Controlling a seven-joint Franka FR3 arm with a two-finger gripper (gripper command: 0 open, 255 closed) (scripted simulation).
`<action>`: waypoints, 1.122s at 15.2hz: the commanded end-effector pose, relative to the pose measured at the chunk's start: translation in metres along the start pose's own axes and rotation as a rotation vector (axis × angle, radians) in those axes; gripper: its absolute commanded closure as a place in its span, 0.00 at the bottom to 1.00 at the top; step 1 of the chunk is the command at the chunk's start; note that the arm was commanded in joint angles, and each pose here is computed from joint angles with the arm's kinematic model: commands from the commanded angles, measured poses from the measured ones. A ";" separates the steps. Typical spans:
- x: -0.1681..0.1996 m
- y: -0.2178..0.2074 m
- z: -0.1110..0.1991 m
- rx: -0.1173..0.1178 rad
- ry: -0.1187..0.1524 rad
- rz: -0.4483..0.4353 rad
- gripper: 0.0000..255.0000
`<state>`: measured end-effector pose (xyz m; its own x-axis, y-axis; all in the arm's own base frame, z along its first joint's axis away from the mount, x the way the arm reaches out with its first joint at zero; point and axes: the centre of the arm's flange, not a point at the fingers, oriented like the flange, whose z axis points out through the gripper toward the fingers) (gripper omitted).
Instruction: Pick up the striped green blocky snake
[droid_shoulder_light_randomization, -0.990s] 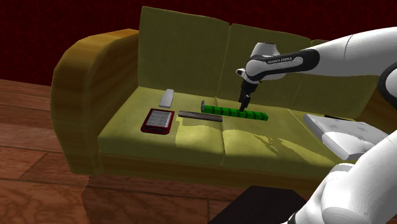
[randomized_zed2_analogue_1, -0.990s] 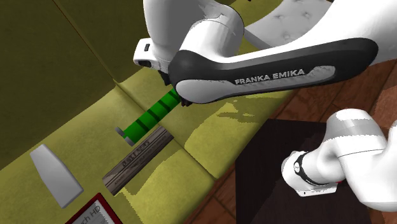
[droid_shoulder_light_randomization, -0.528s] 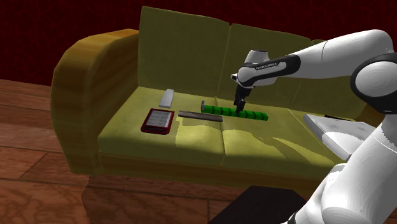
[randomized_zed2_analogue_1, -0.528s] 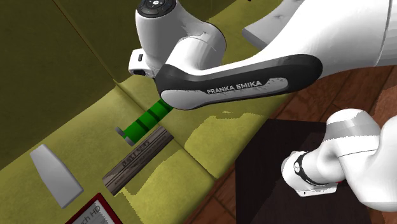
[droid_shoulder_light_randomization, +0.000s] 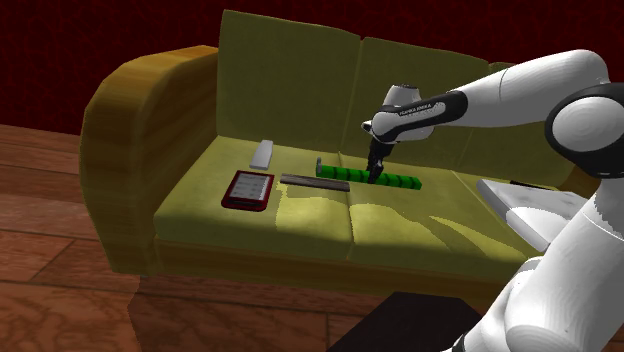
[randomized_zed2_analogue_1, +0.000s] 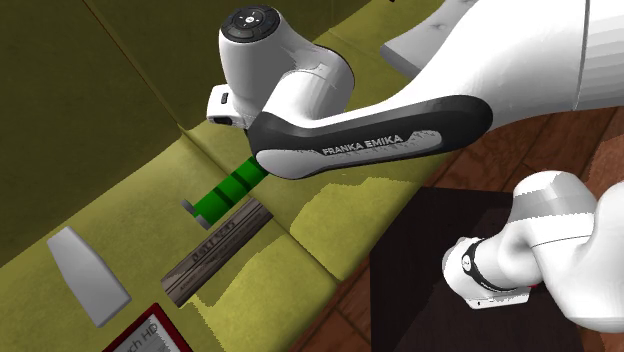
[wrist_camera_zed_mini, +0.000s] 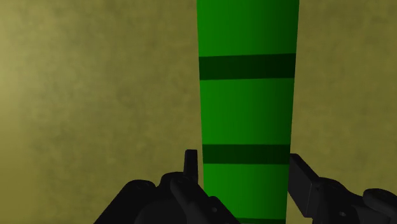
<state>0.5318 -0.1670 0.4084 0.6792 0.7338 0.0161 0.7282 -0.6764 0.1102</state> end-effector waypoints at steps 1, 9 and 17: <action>0.000 0.000 0.001 0.001 -0.001 0.001 1.00; 0.001 0.002 -0.015 0.001 -0.001 0.001 1.00; 0.001 0.007 -0.057 0.001 -0.001 0.001 1.00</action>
<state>0.5313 -0.1662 0.4601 0.6797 0.7333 0.0152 0.7280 -0.6770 0.1087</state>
